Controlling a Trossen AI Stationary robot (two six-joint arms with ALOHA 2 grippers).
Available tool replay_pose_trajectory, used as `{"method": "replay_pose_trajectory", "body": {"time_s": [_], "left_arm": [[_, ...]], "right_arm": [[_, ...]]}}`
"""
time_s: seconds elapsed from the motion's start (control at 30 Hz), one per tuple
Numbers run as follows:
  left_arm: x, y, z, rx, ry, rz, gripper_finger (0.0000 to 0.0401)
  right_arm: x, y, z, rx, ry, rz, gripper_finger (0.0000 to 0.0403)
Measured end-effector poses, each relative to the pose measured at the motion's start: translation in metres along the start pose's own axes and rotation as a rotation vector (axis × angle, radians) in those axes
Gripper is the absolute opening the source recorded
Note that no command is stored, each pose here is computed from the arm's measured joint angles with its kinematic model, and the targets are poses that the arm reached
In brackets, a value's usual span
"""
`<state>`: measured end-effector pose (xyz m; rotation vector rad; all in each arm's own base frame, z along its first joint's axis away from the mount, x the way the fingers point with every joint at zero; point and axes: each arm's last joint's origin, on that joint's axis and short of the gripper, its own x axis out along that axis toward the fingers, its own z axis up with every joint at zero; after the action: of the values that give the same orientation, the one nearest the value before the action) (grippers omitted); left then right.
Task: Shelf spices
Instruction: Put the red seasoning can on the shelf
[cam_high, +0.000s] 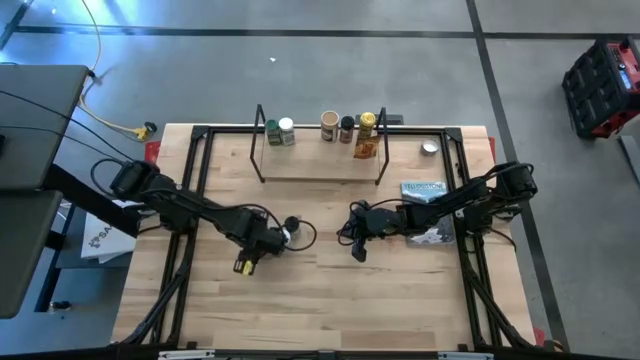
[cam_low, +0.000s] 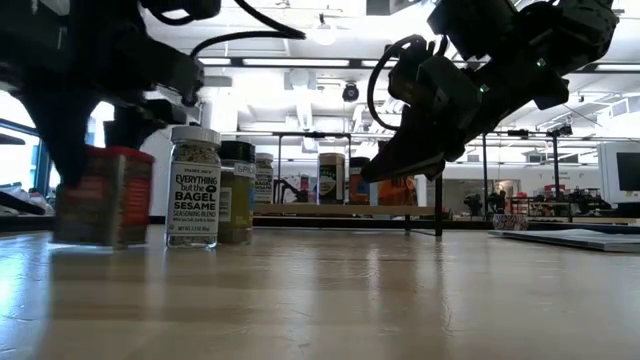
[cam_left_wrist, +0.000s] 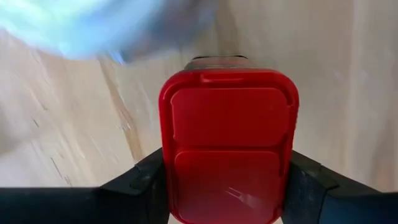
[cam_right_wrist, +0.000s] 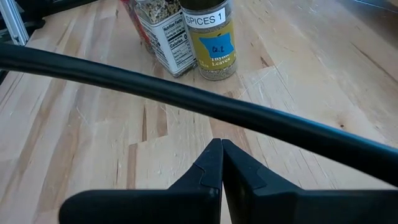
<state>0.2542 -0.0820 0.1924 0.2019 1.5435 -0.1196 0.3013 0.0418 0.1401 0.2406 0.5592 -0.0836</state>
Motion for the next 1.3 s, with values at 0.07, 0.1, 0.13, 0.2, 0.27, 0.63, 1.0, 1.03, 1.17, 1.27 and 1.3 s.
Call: {"method": "replay_pose_trajectory", "body": {"time_s": [0.07, 0.1, 0.13, 0.2, 0.27, 0.63, 1.0, 1.03, 1.17, 1.27, 1.3], "left_arm": [[-0.004, 0.000, -0.005, -0.010, 0.034, -0.007, 0.0203], [-0.007, 0.001, -0.009, -0.014, 0.064, -0.006, 0.0203], [-0.011, 0.002, -0.013, -0.019, 0.106, 0.000, 0.0203], [-0.022, 0.007, -0.022, -0.039, 0.185, 0.029, 0.0203], [-0.036, 0.014, -0.028, -0.052, 0.229, 0.083, 0.0203], [-0.104, 0.102, -0.025, -0.190, -0.025, 0.270, 0.0203], [-0.084, 0.222, -0.012, -0.227, -0.072, 0.267, 0.0203], [-0.079, 0.233, -0.011, -0.241, -0.056, 0.263, 0.0203], [-0.061, 0.265, -0.009, -0.254, -0.007, 0.234, 0.0203], [-0.046, 0.277, -0.008, -0.255, 0.037, 0.208, 0.0205], [-0.041, 0.278, -0.008, -0.252, 0.051, 0.197, 0.0210]], "right_arm": [[0.000, 0.000, 0.000, 0.000, 0.000, 0.000, 0.0000], [0.000, 0.000, 0.000, 0.000, 0.000, 0.000, 0.0000], [0.000, 0.000, 0.000, 0.000, 0.000, 0.000, 0.0000], [0.000, 0.000, 0.000, 0.000, 0.000, 0.000, 0.0000], [0.000, 0.000, 0.000, 0.000, 0.000, 0.000, 0.0000], [0.000, 0.000, 0.000, -0.018, -0.002, -0.004, 0.0000], [0.000, 0.000, 0.000, -0.018, 0.001, -0.005, 0.0000], [0.000, 0.000, 0.000, -0.017, 0.001, -0.005, 0.0000], [0.000, 0.000, 0.000, -0.016, 0.002, -0.005, 0.0000], [0.000, 0.000, 0.000, -0.016, 0.001, -0.005, 0.0000], [0.000, 0.000, 0.000, -0.017, 0.003, -0.005, 0.0000]]}}
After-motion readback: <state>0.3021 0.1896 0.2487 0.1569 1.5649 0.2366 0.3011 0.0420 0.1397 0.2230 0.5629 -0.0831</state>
